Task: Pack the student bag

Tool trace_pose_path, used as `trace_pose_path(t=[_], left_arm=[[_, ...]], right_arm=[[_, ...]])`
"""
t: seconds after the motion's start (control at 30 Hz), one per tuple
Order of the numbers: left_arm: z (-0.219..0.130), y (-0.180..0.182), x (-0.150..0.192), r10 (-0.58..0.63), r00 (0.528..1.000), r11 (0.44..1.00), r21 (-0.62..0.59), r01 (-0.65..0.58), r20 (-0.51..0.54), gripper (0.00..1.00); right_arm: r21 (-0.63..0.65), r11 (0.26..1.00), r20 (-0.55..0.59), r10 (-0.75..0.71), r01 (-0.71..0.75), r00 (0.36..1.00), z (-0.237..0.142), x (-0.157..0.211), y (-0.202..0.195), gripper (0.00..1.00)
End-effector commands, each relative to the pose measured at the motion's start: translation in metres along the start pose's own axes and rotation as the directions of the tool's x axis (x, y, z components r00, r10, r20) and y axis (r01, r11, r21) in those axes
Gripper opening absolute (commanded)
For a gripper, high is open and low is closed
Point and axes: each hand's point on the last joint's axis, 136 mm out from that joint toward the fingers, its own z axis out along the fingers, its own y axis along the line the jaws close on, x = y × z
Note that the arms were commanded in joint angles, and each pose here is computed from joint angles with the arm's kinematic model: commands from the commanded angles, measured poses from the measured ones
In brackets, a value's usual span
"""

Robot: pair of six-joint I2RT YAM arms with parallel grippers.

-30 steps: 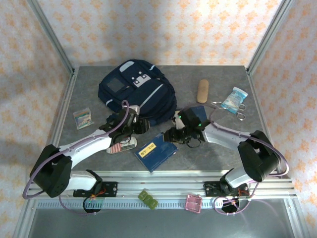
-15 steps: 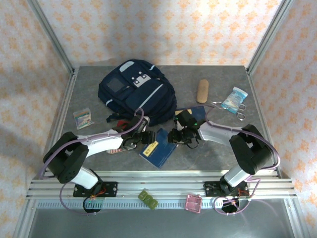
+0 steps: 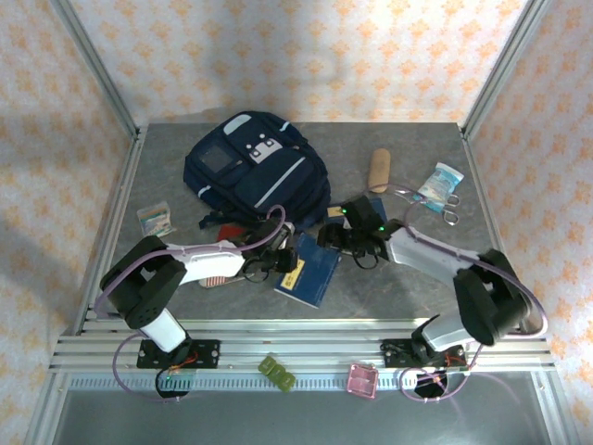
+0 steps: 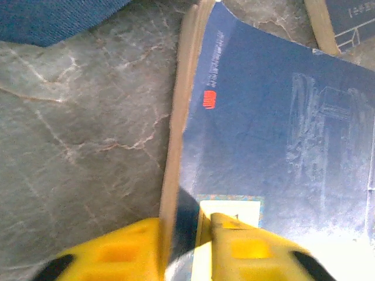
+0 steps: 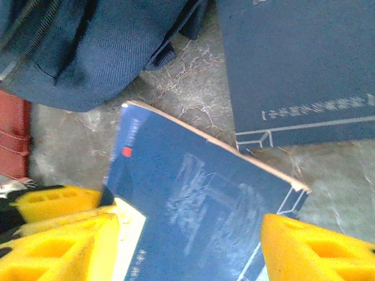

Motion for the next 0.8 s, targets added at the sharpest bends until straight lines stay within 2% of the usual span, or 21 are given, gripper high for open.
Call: trace_pose_path(t=[0.0, 0.1, 0.27, 0.33, 0.43, 0.5, 0.67, 0.77], left_arm=[[0.007, -0.014, 0.007, -0.009, 0.999, 0.998, 0.059, 0.011, -0.039, 0.15], [0.012, -0.020, 0.014, -0.007, 0.998, 0.997, 0.077, 0.011, -0.062, 0.13], [0.019, -0.021, 0.021, 0.003, 0.997, 0.997, 0.078, 0.004, -0.082, 0.03], [0.021, -0.021, 0.023, 0.006, 0.996, 0.997, 0.079, 0.001, -0.087, 0.01], [0.023, -0.023, 0.025, 0.011, 0.996, 0.997, 0.083, -0.003, -0.091, 0.00], [0.024, -0.025, 0.027, 0.017, 0.995, 0.996, 0.085, -0.008, -0.096, 0.00], [0.028, -0.026, 0.032, 0.024, 0.994, 0.996, 0.088, -0.014, -0.110, 0.00], [0.030, -0.028, 0.033, 0.026, 0.994, 0.995, 0.097, -0.016, -0.110, 0.00]], right_arm=[[0.046, 0.994, -0.064, 0.104, -0.101, 0.993, 0.000, 0.029, -0.027, 0.64], [0.035, 0.988, -0.091, 0.151, -0.148, 0.984, 0.005, 0.043, -0.034, 0.63], [0.008, 0.982, -0.115, 0.187, -0.188, 0.976, 0.013, 0.053, -0.037, 0.62], [-0.009, 0.981, -0.128, 0.191, -0.194, 0.973, 0.018, 0.055, -0.035, 0.61], [-0.067, 0.978, -0.156, 0.183, -0.196, 0.971, 0.023, 0.056, -0.024, 0.59], [-0.163, 0.968, -0.164, 0.162, -0.189, 0.973, 0.021, 0.055, -0.008, 0.55], [-0.387, 0.915, -0.089, 0.091, -0.119, 0.992, -0.011, 0.039, 0.034, 0.50], [-0.428, 0.901, 0.007, 0.076, -0.066, 0.997, -0.030, 0.027, 0.042, 0.50]])
